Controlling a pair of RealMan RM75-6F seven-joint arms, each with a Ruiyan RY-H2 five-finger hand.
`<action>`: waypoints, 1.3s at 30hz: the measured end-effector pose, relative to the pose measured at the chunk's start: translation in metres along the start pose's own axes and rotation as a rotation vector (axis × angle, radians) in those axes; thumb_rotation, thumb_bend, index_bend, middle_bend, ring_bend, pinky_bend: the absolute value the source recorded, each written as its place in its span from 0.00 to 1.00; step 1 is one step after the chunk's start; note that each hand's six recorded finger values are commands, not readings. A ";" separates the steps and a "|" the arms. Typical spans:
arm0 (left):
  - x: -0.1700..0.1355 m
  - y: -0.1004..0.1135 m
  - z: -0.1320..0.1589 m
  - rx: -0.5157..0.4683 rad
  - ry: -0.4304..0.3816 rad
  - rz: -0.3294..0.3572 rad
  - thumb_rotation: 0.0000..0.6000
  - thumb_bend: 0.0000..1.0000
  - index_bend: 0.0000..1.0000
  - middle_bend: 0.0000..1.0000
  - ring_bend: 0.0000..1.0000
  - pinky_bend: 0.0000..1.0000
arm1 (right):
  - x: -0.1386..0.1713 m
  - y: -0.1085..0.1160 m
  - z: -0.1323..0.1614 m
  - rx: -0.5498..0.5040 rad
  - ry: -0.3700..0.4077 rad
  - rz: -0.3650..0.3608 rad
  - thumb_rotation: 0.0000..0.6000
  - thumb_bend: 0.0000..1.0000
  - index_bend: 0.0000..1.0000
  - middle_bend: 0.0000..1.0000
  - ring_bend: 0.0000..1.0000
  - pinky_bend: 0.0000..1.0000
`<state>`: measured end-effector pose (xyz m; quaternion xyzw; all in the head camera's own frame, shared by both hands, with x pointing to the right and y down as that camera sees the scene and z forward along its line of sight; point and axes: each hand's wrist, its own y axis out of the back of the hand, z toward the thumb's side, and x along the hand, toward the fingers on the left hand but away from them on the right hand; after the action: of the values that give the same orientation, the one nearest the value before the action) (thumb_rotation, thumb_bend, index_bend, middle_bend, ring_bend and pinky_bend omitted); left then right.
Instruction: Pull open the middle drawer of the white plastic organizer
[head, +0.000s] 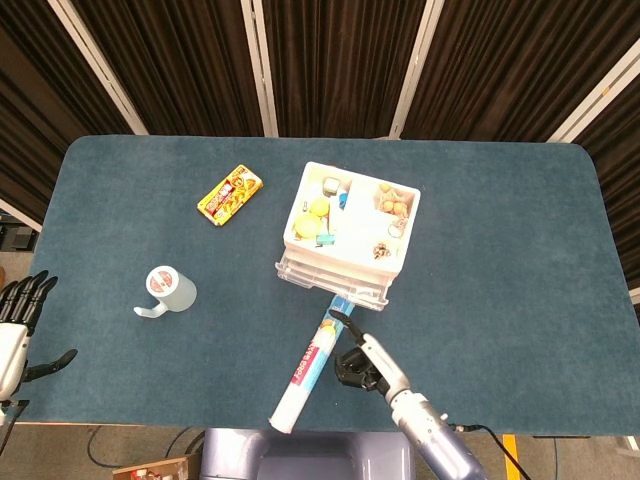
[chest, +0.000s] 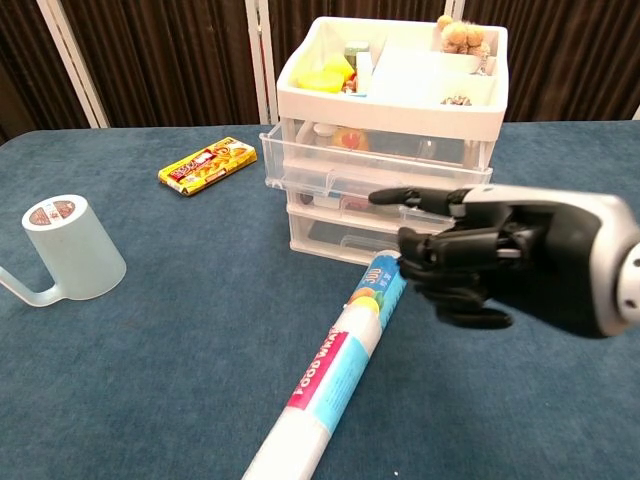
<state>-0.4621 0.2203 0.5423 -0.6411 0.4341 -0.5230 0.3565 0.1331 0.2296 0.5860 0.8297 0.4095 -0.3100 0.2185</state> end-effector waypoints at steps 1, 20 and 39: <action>0.000 0.000 0.000 0.002 -0.001 0.002 1.00 0.00 0.00 0.00 0.00 0.04 | 0.002 0.003 0.002 0.033 0.009 -0.012 1.00 0.72 0.03 0.93 0.87 0.95; 0.001 0.001 -0.001 0.001 0.002 0.011 1.00 0.00 0.00 0.00 0.00 0.04 | 0.005 0.047 0.021 0.425 0.010 -0.171 1.00 0.72 0.02 0.93 0.87 0.95; 0.002 0.001 -0.002 -0.009 0.010 0.001 1.00 0.00 0.00 0.00 0.00 0.04 | -0.026 0.048 0.023 0.529 -0.106 -0.170 1.00 0.72 0.31 0.94 0.89 0.95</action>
<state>-0.4643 0.2176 0.5427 -0.6395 0.4386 -0.5242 0.3519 0.1517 0.1740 0.5932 0.8032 0.3707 -0.4663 -0.0115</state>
